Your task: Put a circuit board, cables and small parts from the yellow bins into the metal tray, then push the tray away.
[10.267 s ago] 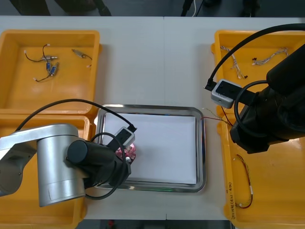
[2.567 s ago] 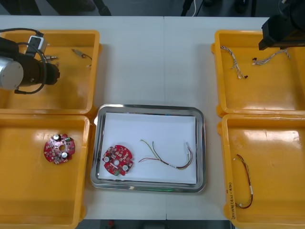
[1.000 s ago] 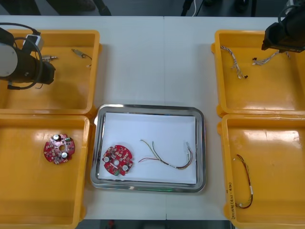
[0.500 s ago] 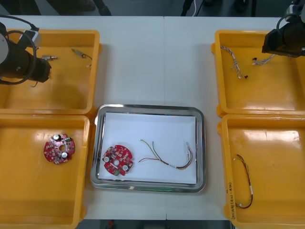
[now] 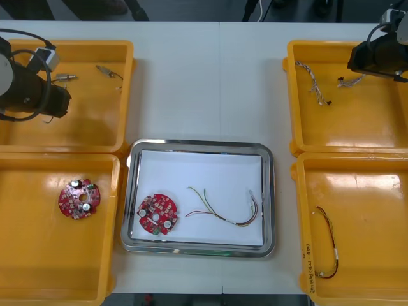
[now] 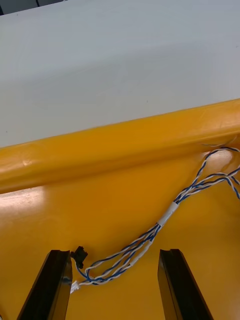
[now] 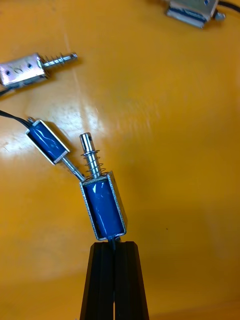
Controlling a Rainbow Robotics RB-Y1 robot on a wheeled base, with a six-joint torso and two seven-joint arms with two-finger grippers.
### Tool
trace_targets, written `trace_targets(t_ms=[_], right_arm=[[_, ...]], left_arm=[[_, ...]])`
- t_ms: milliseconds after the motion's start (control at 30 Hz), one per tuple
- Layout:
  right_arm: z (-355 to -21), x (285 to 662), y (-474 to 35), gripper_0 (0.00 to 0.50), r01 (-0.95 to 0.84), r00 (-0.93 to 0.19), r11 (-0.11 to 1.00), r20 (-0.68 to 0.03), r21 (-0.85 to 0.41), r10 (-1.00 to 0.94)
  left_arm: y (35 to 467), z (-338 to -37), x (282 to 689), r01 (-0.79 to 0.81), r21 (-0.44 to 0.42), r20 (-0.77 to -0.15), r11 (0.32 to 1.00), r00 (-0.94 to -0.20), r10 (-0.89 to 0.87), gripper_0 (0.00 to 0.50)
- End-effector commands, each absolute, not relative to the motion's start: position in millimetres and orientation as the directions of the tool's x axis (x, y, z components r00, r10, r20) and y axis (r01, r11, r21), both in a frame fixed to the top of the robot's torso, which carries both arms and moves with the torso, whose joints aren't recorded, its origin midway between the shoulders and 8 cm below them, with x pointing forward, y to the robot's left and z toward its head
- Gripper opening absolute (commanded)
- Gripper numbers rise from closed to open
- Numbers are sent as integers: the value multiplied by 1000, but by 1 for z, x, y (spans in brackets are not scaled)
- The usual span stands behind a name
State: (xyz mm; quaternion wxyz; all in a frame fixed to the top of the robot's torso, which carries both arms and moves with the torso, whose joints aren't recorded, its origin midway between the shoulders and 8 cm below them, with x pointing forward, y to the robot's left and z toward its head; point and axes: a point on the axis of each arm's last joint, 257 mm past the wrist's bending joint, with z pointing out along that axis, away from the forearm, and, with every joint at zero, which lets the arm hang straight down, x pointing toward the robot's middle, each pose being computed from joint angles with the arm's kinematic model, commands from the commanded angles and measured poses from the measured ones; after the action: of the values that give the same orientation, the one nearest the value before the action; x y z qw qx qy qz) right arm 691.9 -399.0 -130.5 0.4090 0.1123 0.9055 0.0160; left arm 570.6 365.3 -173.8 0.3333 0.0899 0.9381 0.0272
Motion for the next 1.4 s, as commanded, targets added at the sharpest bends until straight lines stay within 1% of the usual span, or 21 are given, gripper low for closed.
trace_targets(t_ms=[33,200,233,300,333,367,633,667,700,733,767,1000,1100,1267,1400], right_arm=[[-110,709,-376,500,135,-611,985,-775,103,165],[-130,712,-372,500,138,-606,985,-778,101,164],[-135,713,-370,500,139,-604,985,-779,104,167],[-139,713,-369,500,140,-605,985,-778,105,169],[-140,713,-367,500,139,-606,984,-777,107,170],[-142,712,-368,500,140,-609,984,-775,107,171],[-144,711,-367,500,139,-612,985,-773,106,169],[-145,711,-367,491,139,-613,985,-772,106,170],[-146,711,-367,329,139,-614,985,-771,106,170],[-147,711,-367,83,137,-614,985,-771,106,169],[-148,710,-368,3,137,-616,985,-769,105,168],[-145,709,-374,0,132,-616,988,-774,83,148],[-138,709,-378,0,121,-618,991,-776,62,124],[-117,699,-380,0,89,-658,996,-749,28,80],[-108,694,-382,0,73,-674,997,-736,10,57]], left_arm=[[361,-175,561,215,145,-633,966,-730,258,0],[361,-181,556,211,135,-630,968,-736,249,5],[360,-182,557,212,133,-635,968,-731,247,160],[360,-183,558,211,131,-643,969,-726,245,396],[360,-183,558,212,131,-643,968,-725,246,456],[360,-183,558,213,132,-643,968,-725,248,496],[358,-176,558,217,132,-650,967,-718,249,500],[359,-176,558,217,131,-649,967,-719,249,500],[359,-173,557,215,129,-651,968,-718,246,500],[358,-169,557,216,126,-650,968,-719,245,500],[359,-166,555,212,122,-645,970,-726,240,500],[361,-138,543,200,110,-616,974,-755,225,500],[361,-126,540,194,101,-605,976,-767,215,500],[361,-107,534,174,97,-577,980,-792,198,500],[362,-101,530,161,94,-554,982,-811,186,500]])
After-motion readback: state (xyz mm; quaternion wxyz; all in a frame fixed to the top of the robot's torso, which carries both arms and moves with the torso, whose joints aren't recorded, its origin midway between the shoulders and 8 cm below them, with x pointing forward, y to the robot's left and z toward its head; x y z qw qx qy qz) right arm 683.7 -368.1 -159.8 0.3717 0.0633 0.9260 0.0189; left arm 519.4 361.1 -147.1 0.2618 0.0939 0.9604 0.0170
